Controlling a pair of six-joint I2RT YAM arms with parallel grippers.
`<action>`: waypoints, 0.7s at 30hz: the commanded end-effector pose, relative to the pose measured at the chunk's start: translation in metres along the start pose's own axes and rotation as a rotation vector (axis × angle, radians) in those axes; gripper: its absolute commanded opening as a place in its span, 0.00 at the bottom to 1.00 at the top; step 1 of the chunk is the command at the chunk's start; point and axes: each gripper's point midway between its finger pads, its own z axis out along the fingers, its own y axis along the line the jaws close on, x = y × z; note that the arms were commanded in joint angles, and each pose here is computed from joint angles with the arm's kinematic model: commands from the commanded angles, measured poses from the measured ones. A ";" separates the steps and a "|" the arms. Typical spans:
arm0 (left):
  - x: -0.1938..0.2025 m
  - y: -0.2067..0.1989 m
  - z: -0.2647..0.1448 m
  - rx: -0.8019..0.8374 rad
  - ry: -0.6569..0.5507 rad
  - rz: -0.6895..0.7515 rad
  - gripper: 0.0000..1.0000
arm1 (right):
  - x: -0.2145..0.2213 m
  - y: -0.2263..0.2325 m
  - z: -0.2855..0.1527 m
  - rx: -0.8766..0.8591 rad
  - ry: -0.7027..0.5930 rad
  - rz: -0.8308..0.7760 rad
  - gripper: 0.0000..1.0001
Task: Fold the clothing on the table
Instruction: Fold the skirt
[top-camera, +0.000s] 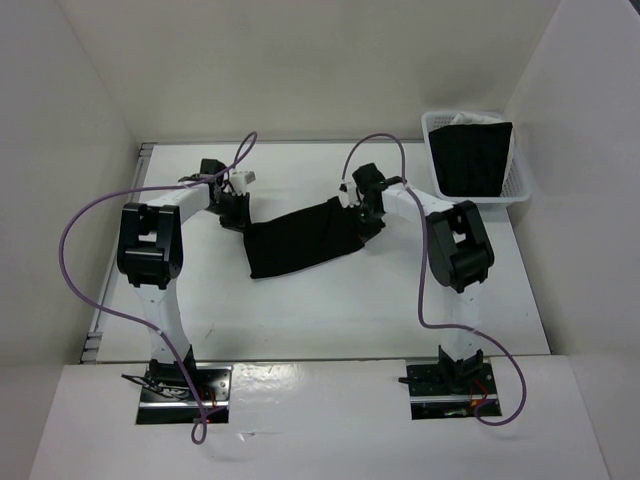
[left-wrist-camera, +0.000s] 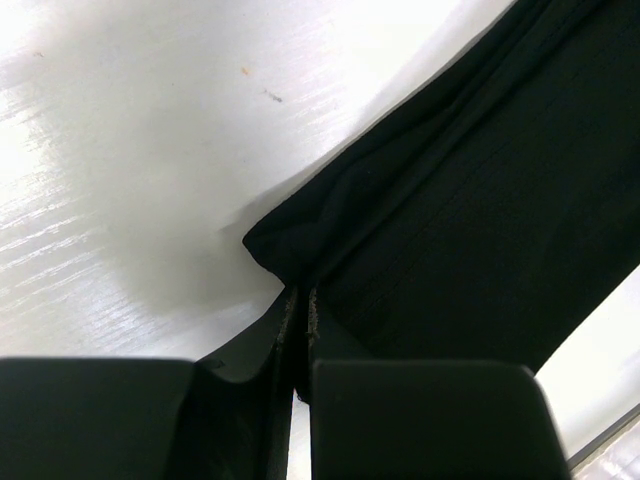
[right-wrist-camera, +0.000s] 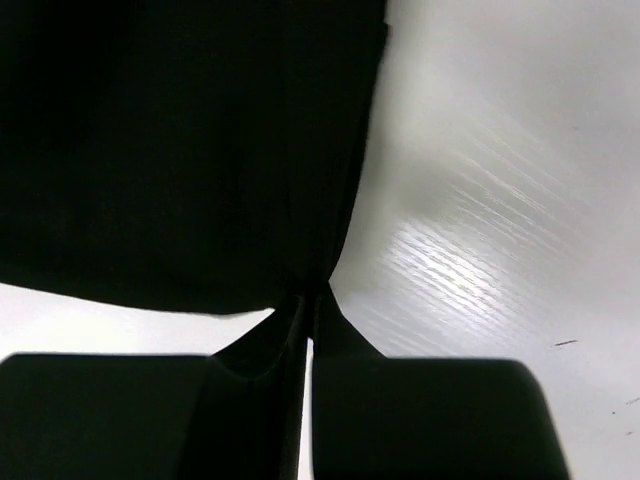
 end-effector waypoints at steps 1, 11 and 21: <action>-0.003 -0.008 -0.012 0.025 -0.024 0.011 0.03 | -0.030 0.017 -0.030 0.040 -0.090 -0.059 0.00; 0.004 -0.004 -0.003 0.028 0.002 -0.004 0.03 | -0.071 0.085 -0.083 0.063 -0.245 -0.235 0.00; 0.003 -0.004 -0.001 0.037 0.002 -0.004 0.03 | -0.081 0.170 -0.094 0.013 -0.280 -0.420 0.00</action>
